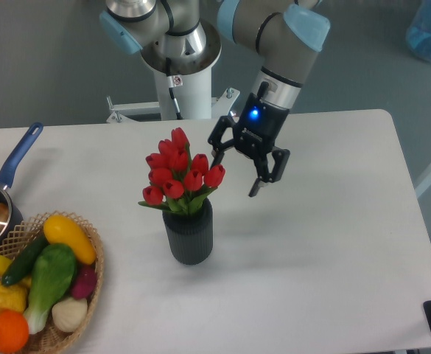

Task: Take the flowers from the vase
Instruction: 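Close the gripper around the tulip stems above the vase rim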

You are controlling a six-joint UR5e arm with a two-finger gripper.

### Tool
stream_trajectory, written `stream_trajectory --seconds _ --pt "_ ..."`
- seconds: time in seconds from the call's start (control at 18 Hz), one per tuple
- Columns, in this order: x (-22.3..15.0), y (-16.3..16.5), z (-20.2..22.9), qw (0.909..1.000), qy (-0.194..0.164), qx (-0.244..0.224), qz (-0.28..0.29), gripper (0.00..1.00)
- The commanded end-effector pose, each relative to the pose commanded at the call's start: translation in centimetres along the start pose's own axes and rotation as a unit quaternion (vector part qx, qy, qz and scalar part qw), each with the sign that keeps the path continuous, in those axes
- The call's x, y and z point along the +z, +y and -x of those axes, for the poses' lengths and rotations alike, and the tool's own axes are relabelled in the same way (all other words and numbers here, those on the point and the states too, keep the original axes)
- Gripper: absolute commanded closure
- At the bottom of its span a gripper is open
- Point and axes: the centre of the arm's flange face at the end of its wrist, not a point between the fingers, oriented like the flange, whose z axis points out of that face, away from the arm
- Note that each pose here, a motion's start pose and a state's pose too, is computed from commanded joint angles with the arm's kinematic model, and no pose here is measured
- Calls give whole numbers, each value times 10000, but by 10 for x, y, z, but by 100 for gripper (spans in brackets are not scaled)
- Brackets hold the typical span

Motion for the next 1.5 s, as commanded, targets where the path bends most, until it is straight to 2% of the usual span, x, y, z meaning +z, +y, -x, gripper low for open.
stream_trajectory --seconds 0.28,0.56,0.83,0.89,0.94,1.06,1.22,1.5 --pt "24 12 -1 9979 262 128 -575 0" --pt "30 2 -4 9935 340 112 -1077 1" --pt "46 1 -8 9917 488 195 -1170 39" --pt "55 4 -9 9911 569 238 -1177 58" --pt "57 7 -9 9907 586 244 -1201 72" --pt "57 7 -9 9907 583 233 -1207 87" --pt "55 9 -8 9909 564 194 -1210 97" --pt "48 3 -8 9899 508 170 -1313 100"
